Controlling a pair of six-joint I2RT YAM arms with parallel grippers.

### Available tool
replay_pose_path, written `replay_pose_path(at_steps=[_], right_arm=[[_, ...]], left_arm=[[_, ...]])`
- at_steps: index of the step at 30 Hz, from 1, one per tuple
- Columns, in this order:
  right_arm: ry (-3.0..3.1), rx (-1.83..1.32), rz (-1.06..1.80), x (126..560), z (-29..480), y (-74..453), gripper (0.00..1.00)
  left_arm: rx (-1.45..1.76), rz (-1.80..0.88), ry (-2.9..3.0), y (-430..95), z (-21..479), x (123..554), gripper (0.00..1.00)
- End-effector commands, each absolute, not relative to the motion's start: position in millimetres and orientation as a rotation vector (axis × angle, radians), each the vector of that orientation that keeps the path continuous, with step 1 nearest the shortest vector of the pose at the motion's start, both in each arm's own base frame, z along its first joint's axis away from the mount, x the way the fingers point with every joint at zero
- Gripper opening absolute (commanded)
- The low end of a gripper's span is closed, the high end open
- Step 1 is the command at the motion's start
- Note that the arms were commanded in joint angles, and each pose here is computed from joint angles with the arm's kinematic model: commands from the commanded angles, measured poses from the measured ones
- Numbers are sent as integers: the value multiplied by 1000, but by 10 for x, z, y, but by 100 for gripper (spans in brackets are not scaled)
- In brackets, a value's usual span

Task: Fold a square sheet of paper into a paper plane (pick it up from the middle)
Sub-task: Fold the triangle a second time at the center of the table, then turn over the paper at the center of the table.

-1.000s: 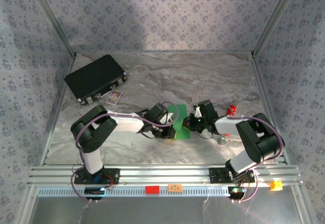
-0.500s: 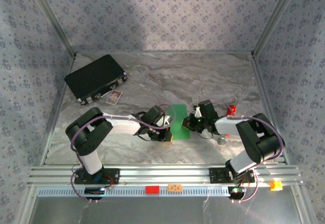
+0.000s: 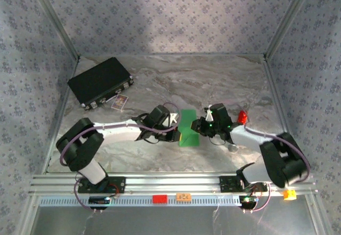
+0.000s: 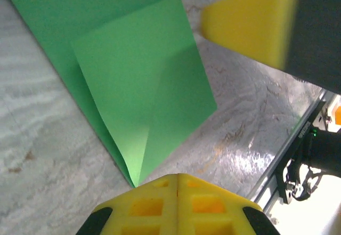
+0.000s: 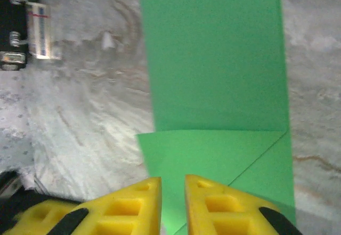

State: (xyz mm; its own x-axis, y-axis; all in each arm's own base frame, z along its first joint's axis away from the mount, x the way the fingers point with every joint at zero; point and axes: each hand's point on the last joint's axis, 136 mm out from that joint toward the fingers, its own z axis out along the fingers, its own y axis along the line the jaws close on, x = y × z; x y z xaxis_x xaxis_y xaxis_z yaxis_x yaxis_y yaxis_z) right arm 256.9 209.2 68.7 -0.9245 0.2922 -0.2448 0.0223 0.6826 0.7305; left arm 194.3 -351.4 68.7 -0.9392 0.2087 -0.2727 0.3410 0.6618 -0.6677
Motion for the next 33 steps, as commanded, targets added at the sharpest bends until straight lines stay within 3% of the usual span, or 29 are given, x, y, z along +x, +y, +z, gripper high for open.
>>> replay_pose_path(at_steps=[1, 12, 24, 33], right_arm=[[2589, 282, 958, 2476, 725, 1886, 25], [2620, 458, 984, 2036, 591, 1637, 34], [2718, 417, 999, 2003, 588, 1802, 40], [2751, 406, 968, 2034, 497, 1930, 46]], left_arm=[[492, -1144, 2655, -3669, 795, 2120, 3], [491, -1037, 2774, -3696, 402, 2284, 2], [465, -1002, 2905, -3485, -52, 2090, 0], [448, -1013, 2898, -3425, -49, 2035, 0]])
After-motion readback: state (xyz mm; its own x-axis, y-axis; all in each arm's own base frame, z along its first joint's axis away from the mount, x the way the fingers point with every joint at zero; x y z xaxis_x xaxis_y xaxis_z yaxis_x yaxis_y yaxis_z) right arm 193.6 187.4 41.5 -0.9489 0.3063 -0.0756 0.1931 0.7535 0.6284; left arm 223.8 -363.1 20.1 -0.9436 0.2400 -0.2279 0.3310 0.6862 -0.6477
